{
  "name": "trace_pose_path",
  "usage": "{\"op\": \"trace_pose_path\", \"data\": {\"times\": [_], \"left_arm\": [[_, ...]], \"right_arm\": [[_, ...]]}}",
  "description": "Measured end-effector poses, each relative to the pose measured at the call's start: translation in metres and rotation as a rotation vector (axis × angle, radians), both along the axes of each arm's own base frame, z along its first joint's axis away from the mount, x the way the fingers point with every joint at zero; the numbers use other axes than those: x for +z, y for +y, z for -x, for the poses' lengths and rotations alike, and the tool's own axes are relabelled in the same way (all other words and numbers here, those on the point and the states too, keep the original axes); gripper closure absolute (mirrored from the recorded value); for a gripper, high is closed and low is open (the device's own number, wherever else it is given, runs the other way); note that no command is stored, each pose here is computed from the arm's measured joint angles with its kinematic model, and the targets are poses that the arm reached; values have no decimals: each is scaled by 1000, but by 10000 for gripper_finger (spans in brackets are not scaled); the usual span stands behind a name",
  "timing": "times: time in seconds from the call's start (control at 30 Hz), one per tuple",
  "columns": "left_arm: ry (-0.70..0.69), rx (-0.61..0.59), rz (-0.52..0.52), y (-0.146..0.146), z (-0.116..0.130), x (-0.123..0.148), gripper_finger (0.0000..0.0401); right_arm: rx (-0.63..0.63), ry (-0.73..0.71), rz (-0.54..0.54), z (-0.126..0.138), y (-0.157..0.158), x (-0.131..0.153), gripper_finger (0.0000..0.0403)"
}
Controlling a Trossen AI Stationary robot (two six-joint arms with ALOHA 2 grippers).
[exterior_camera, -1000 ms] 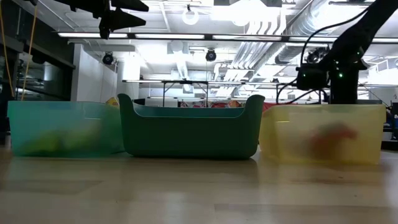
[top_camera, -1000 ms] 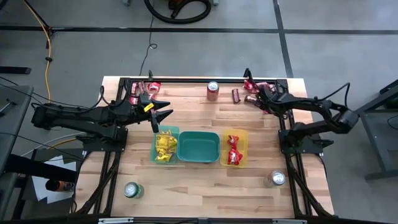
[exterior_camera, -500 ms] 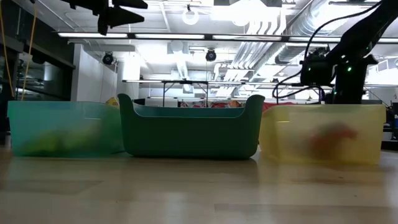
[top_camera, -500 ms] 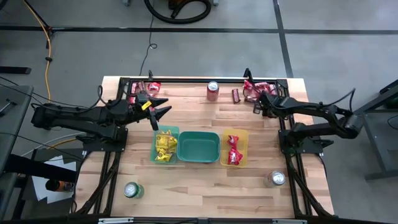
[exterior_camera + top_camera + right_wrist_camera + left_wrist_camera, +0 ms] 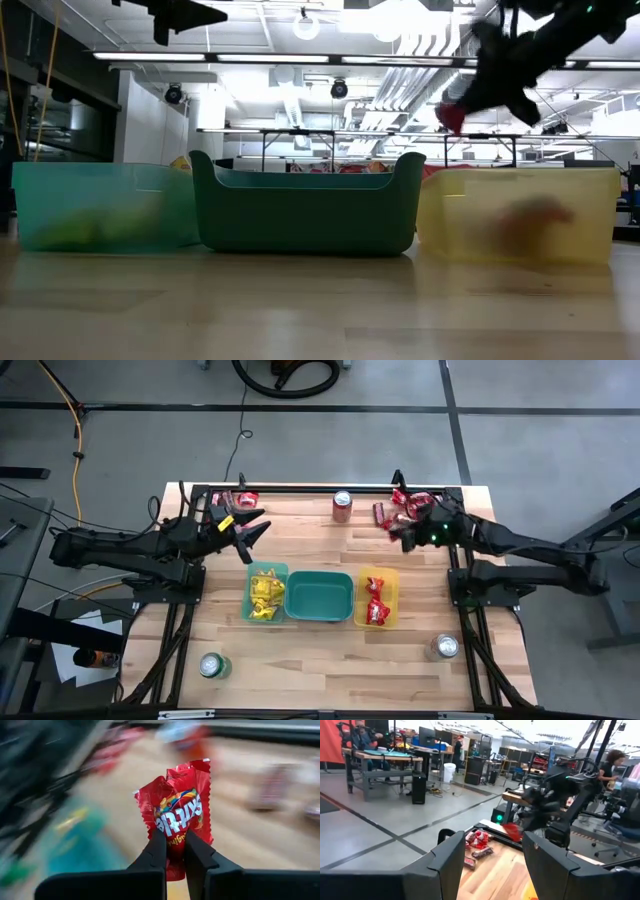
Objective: Sort candy
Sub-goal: Put the red candy into the yellow bin
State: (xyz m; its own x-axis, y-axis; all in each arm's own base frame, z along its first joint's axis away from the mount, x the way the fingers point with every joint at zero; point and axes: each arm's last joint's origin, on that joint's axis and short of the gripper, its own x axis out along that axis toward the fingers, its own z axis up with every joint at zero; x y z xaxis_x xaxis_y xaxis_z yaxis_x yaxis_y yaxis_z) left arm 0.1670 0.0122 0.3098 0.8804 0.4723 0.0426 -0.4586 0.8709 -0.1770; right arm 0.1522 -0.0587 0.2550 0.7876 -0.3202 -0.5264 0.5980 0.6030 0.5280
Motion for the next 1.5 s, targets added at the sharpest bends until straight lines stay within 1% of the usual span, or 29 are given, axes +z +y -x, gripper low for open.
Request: {"op": "trace_pose_path", "data": {"times": [0.07, 0.13, 0.23, 0.4, 0.53, 0.6, 0.73, 0.83, 0.9, 0.97, 1.07, 1.13, 1.2, 1.3, 1.37, 1.43, 1.5], "left_arm": [[0, 6, 0, 0, 0, 0, 215], [0, 14, 0, 0, 0, 0, 215], [1, 28, 1, 1, 0, 0, 215], [1, 35, 2, 1, 0, 0, 215], [-13, 34, 27, 1, 0, 0, 215], [-23, 34, 46, 1, 0, 0, 215], [-25, 36, 48, 1, 0, 0, 215], [-25, 36, 49, 1, 0, 0, 215], [-32, 35, 62, 1, 0, 0, 215], [-47, 34, 87, 1, 0, 0, 215], [-107, 24, 128, 1, 1, 3, 215], [-146, 12, 131, 1, 3, 7, 215], [-156, 6, 113, 0, 5, 9, 215], [-159, -3, 88, 0, 10, 12, 215], [-160, -3, 79, 0, 12, 13, 215], [-155, -17, 69, 0, 14, 14, 215], [-149, -51, 66, -1, 15, 13, 215]], "right_arm": [[129, -38, -16, -7, 14, 3, 388], [220, -53, -13, -13, 28, 3, 388], [283, -51, -22, -24, 48, 0, 387], [411, 4, -46, -35, 78, -11, 386], [459, 32, -90, -37, 93, -16, 386], [473, 58, -85, -36, 97, -18, 385], [440, 101, -69, -36, 97, -23, 384], [445, 115, -68, -37, 98, -25, 373], [462, 135, -75, -38, 98, -28, 358], [490, 158, -76, -39, 99, -31, 333], [518, 193, -66, -39, 101, -34, 283], [527, 197, -57, -40, 101, -35, 248], [520, 200, -54, -40, 101, -33, 215], [522, 191, -31, -43, 99, -20, 177], [524, 167, -5, -46, 98, -8, 161], [506, 109, 26, -50, 97, 8, 154], [469, 15, 72, -56, 96, 25, 152]]}}
